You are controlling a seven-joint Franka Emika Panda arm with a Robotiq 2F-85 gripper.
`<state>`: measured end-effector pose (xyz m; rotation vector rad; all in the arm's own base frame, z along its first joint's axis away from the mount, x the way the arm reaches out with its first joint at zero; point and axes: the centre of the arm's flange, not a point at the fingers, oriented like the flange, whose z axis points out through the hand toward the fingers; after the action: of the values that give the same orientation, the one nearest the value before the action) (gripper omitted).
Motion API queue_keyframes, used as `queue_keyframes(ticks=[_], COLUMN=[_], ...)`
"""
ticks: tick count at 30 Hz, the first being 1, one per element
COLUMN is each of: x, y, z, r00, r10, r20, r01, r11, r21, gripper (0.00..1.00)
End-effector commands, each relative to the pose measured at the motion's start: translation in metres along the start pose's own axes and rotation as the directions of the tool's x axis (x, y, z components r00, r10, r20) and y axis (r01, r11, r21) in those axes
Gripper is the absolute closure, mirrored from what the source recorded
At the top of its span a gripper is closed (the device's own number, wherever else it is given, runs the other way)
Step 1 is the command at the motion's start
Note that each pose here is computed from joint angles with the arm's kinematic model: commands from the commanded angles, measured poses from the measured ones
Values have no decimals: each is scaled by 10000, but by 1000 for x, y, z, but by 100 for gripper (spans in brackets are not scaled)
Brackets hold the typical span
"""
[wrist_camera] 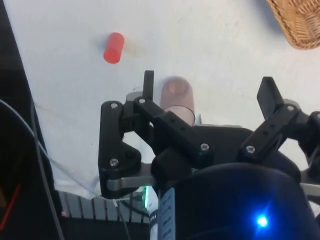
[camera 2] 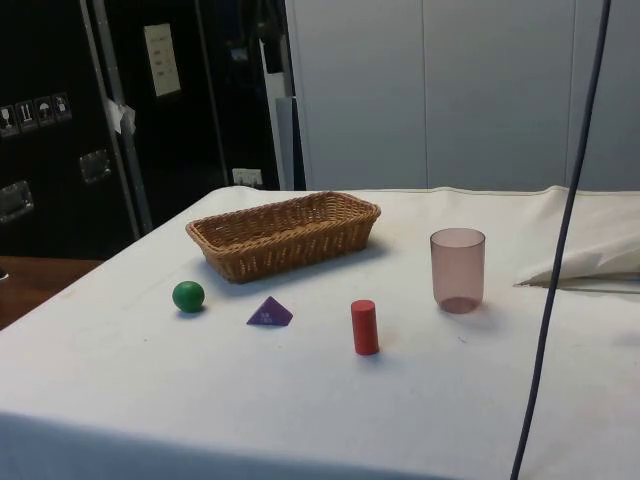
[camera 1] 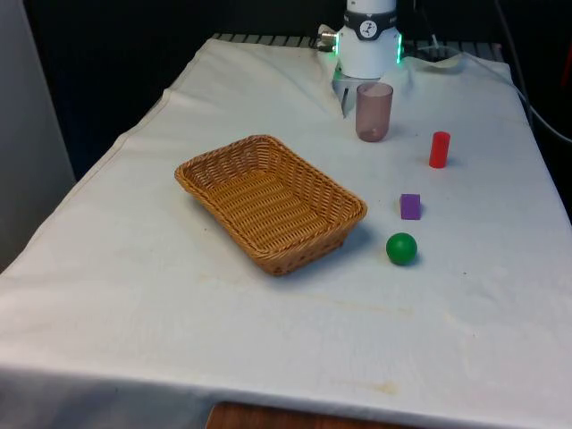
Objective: Pick up the triangular block and place it into the basket.
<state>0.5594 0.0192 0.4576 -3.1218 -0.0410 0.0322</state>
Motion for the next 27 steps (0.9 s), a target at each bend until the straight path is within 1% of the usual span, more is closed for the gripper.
queue_keyframes(ticks=[1, 2, 3, 4, 8, 10, 11, 12, 13, 20, 21, 22, 27], x=[-2, -2, -2, -3, -5, -6, -6, -7, -7, -6, -7, -6, -6], y=[-3, -5, -3, -6, -13, -19, -18, -21, -23, -34, -32, -36, -44], z=[1, 3, 4, 5, 13, 20, 21, 23, 26, 49, 46, 51, 66], r00=[9998, 9997, 10000, 9996, 9992, 9987, 9993, 9986, 9984, 9974, 9980, 9972, 9963], r10=[23, 24, -5, 24, 17, 9, -38, 10, 0, 50, 5, 51, 73], r20=[-186, -225, -87, -274, -401, -509, -379, -529, -559, -721, -627, -741, -852], r01=[-25, -26, 5, -26, -20, -12, 38, -13, -4, -56, -6, -57, -80], r11=[10000, 10000, 10000, 10000, 10000, 10000, 10000, 10000, 10000, 10000, 10000, 10000, 9999], r21=[-90, -86, -6, -78, -67, -62, 1, -62, -62, -73, -11, -74, -78], gripper=[0, 0, 0, 0, 0, 0, 0, 0, 0, 0, 0, 0, 0])
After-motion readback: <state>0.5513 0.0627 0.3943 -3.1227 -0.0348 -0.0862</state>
